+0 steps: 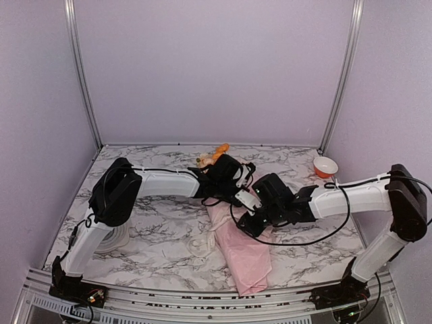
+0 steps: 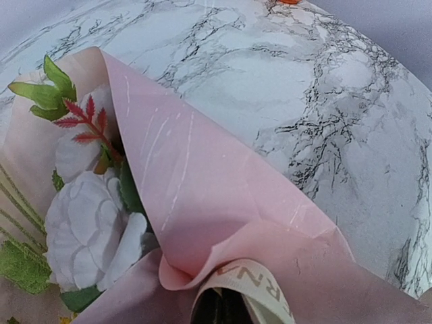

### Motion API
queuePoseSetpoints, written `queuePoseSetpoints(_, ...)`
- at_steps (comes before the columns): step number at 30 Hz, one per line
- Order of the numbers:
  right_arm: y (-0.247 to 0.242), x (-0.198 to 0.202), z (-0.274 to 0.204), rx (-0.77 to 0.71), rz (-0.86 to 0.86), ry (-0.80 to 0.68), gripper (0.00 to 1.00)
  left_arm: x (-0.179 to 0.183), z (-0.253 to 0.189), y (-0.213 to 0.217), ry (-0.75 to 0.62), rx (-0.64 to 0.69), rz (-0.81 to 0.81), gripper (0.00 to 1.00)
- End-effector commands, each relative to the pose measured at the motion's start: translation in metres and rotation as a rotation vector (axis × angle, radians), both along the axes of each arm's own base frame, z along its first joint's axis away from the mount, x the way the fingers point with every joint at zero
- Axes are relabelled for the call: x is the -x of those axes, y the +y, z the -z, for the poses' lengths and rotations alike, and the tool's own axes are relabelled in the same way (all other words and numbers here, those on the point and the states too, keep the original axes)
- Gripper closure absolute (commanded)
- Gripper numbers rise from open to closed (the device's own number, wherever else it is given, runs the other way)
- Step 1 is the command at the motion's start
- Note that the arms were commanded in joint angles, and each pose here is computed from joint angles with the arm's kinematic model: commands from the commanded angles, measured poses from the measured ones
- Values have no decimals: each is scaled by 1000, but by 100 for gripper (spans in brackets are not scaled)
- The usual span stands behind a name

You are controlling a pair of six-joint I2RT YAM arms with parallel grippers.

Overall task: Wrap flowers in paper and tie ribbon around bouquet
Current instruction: Adjust the right side of the ribbon on the folded bouquet, then place the left side of the ribbon on the folded bouquet.

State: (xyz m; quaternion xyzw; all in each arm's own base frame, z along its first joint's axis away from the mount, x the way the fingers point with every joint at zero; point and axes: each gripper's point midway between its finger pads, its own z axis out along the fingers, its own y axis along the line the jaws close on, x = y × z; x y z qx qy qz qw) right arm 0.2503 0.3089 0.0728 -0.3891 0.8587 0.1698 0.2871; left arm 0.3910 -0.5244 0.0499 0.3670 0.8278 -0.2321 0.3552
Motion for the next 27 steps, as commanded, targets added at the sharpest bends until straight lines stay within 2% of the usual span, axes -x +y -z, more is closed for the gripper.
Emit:
queuePoseSetpoints(1,11,6,1,-108,-18,54,82,-5,-5,25,29,-54,-25,100)
queuePoseSetpoints(7,3,1,8,-204,-7,137,84,-20,-70,19,-34,97,-41,100)
queuePoseSetpoints(15,0,-1,20,-203,-5,180,85,-11,-135,12,-104,233,0,100)
queuePoseSetpoints(22,-5,-5,21,-258,9,227,85,20,-213,12,-242,355,48,100)
queuePoseSetpoints(27,-7,-11,22,-271,20,242,85,68,-233,-2,-295,358,176,100)
